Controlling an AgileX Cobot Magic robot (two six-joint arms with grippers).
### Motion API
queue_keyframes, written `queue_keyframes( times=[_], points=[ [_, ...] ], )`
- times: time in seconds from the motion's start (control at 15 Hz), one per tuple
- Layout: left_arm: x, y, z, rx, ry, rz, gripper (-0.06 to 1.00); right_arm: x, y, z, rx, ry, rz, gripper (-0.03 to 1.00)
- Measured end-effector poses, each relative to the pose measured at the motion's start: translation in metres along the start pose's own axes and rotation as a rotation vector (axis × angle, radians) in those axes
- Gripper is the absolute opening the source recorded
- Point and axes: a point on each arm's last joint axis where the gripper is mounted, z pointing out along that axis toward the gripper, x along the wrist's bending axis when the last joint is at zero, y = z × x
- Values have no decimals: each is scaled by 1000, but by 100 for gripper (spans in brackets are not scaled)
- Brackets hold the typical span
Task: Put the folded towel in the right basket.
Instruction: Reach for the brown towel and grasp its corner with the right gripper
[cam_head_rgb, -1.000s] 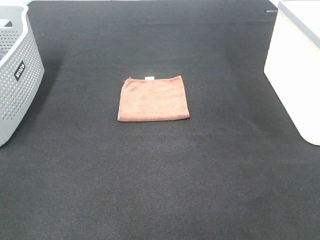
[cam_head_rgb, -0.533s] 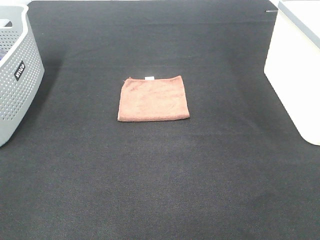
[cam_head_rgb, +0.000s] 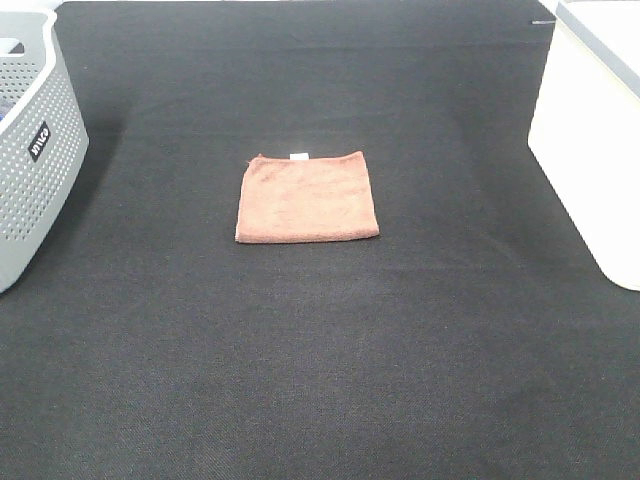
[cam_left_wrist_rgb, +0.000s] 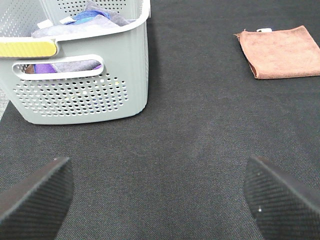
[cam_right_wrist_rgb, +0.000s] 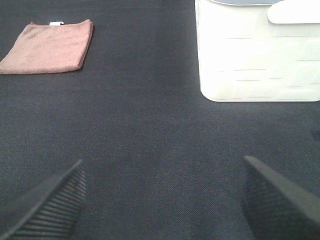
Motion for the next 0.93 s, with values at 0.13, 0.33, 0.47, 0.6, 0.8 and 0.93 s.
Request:
queue_keyframes(
  times=[0.13, 0.33, 0.47, 0.6, 0.8, 0.93],
  points=[
    [0, 0, 0, 0, 0, 0, 87, 0, 0, 0, 0, 0, 0, 78],
    [0, 0, 0, 0, 0, 0, 87, 0, 0, 0, 0, 0, 0, 78],
    [0, 0, 0, 0, 0, 0, 87, 0, 0, 0, 0, 0, 0, 78],
    [0, 0, 0, 0, 0, 0, 87, 0, 0, 0, 0, 0, 0, 78],
    [0, 0, 0, 0, 0, 0, 87, 0, 0, 0, 0, 0, 0, 78],
    [0, 0, 0, 0, 0, 0, 87, 0, 0, 0, 0, 0, 0, 78]
  ],
)
